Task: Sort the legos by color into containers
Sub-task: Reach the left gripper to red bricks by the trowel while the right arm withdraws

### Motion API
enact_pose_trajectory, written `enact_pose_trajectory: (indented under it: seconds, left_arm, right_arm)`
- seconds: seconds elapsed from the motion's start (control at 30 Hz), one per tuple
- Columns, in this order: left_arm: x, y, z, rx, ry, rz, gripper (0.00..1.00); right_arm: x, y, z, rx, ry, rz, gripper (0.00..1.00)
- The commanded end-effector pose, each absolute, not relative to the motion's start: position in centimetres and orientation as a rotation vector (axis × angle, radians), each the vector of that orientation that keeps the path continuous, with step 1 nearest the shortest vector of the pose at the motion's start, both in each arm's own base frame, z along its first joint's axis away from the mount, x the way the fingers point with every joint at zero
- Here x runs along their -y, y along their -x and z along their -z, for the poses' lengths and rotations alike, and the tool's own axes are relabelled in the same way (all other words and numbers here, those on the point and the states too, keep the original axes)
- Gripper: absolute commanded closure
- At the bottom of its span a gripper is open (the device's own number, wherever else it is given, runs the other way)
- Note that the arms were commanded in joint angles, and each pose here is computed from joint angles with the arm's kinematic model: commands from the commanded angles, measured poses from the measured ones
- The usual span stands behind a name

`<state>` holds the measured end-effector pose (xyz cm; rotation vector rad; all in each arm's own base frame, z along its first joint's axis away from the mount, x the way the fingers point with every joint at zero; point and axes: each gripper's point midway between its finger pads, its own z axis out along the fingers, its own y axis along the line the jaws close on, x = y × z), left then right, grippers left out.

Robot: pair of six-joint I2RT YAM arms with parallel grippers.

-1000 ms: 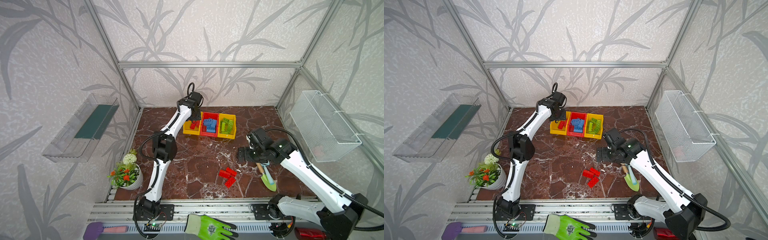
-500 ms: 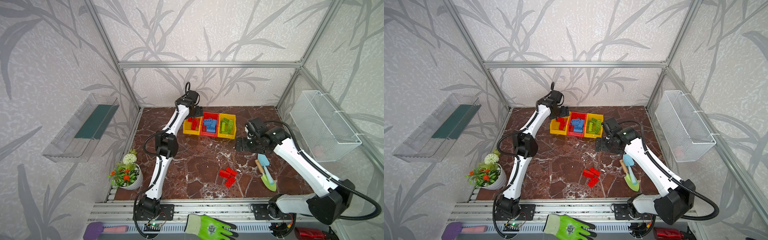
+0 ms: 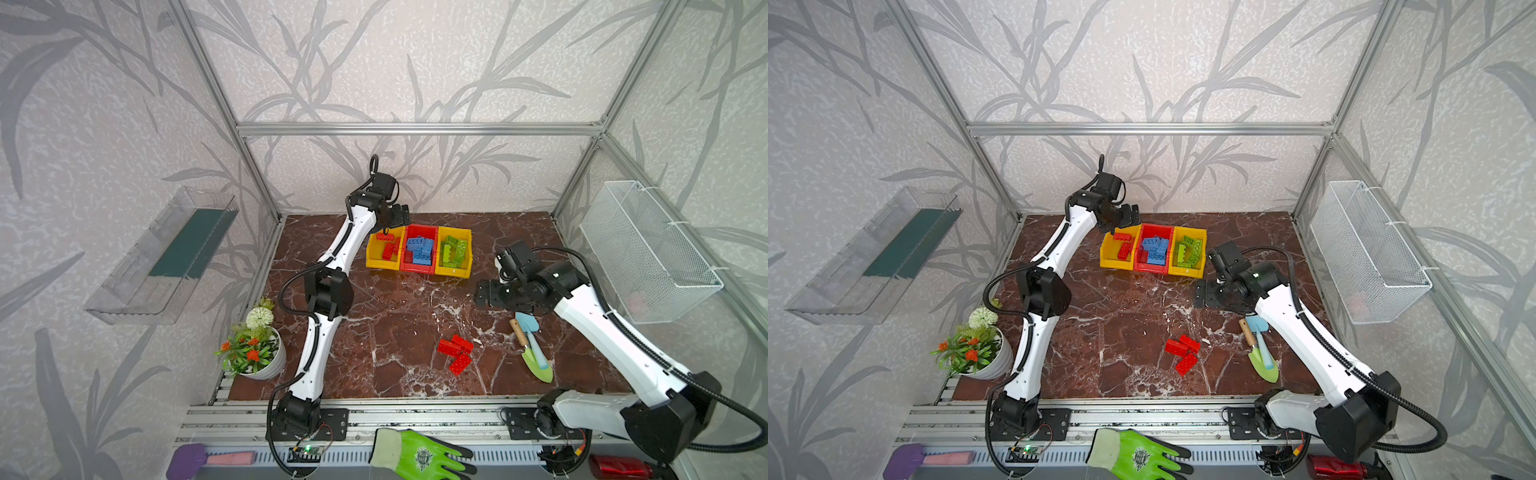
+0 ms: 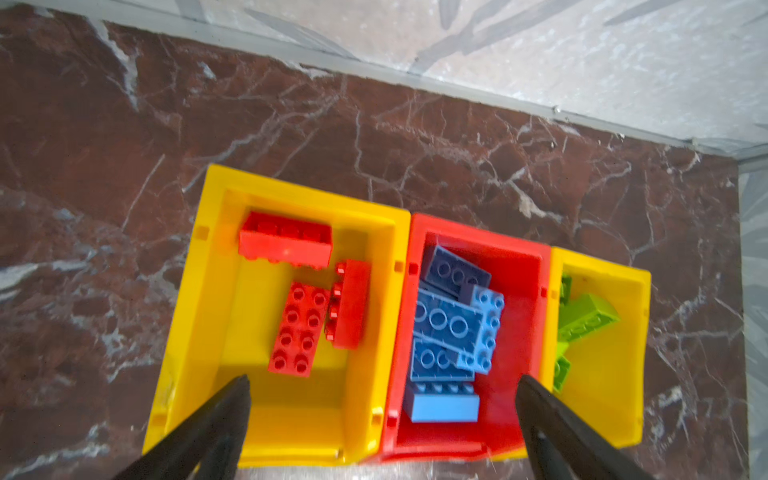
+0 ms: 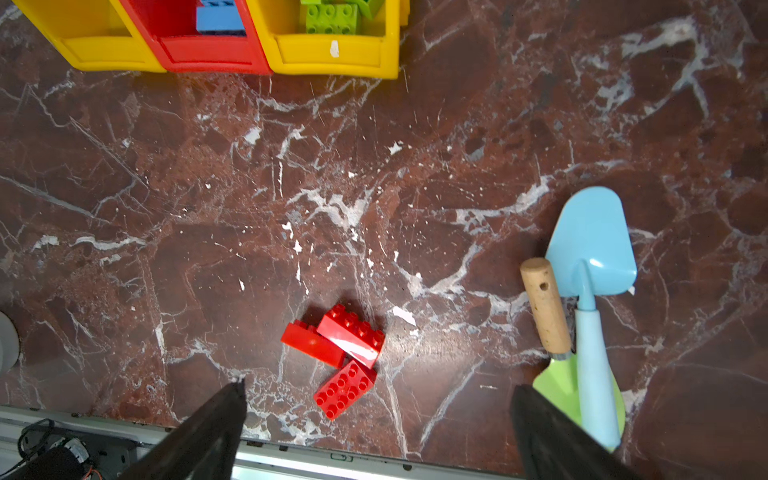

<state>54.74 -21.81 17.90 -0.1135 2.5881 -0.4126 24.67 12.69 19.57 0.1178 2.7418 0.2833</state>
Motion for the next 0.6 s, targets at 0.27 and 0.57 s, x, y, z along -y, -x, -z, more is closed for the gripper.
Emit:
enact_pose_trajectory:
  seconds: [0.27, 0.57]
  left_arm:
    - [29.0, -38.3, -16.3, -2.751, -0.219, 0.396, 0.01]
    - [32.0, -29.5, -13.0, -2.812, -0.348, 0.427, 0.01]
  right_arm:
    - [-9.2, -17.3, -16.9, -2.774, -0.198, -0.313, 0.01]
    - [-7.8, -14.4, -16.9, -2.793, -0.183, -0.306, 0.01]
